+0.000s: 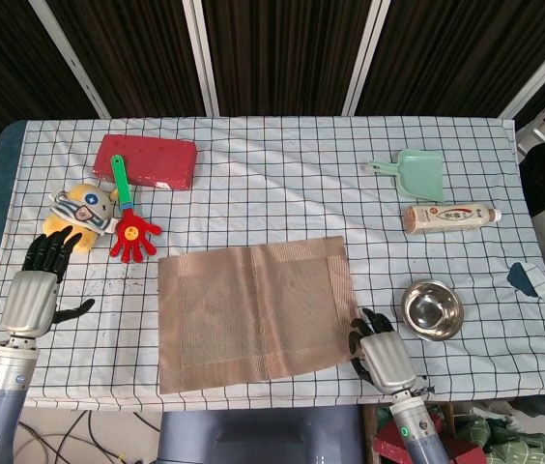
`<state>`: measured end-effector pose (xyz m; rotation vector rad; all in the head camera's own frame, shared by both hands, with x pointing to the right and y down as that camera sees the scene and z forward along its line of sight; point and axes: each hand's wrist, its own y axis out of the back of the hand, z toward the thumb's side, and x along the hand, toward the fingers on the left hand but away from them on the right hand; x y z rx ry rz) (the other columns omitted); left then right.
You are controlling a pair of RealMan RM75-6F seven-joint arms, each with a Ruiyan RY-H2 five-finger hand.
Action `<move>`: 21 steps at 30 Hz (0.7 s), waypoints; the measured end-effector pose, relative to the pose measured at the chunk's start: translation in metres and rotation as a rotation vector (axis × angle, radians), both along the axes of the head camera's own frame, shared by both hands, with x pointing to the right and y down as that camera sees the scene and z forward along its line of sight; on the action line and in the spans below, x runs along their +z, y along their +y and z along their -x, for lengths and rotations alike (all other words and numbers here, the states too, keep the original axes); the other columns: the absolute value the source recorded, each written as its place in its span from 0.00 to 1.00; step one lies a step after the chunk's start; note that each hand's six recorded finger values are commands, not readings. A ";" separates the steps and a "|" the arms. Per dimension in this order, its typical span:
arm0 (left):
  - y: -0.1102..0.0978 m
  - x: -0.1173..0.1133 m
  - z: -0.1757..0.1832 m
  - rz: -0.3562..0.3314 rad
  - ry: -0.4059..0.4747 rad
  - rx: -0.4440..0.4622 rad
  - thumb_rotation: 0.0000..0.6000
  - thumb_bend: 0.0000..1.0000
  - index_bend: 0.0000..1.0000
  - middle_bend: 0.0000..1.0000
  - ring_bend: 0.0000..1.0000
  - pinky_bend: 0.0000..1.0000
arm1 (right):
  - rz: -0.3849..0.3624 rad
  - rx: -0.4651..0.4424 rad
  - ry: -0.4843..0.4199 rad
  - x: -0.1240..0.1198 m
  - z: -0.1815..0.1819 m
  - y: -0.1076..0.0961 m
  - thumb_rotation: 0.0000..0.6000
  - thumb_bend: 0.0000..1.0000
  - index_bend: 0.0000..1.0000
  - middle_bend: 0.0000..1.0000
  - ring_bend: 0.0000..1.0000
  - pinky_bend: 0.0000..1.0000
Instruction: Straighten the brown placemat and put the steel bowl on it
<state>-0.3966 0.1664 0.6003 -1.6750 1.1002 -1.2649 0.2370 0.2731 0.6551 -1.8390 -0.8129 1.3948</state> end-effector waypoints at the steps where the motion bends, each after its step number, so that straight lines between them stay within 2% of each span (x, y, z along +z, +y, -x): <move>1: 0.000 0.000 0.000 0.000 0.000 0.001 1.00 0.04 0.04 0.00 0.00 0.00 | 0.001 0.002 0.005 0.000 -0.001 0.000 1.00 0.48 0.68 0.29 0.12 0.19; 13: 0.001 0.000 -0.001 -0.001 0.001 0.002 1.00 0.04 0.04 0.00 0.00 0.00 | -0.007 0.046 0.098 -0.004 -0.014 0.007 1.00 0.50 0.69 0.29 0.12 0.19; 21: 0.001 0.000 -0.001 -0.002 0.002 0.005 1.00 0.04 0.04 0.00 0.00 0.00 | 0.010 0.072 0.104 -0.003 -0.014 0.013 1.00 0.51 0.69 0.29 0.12 0.19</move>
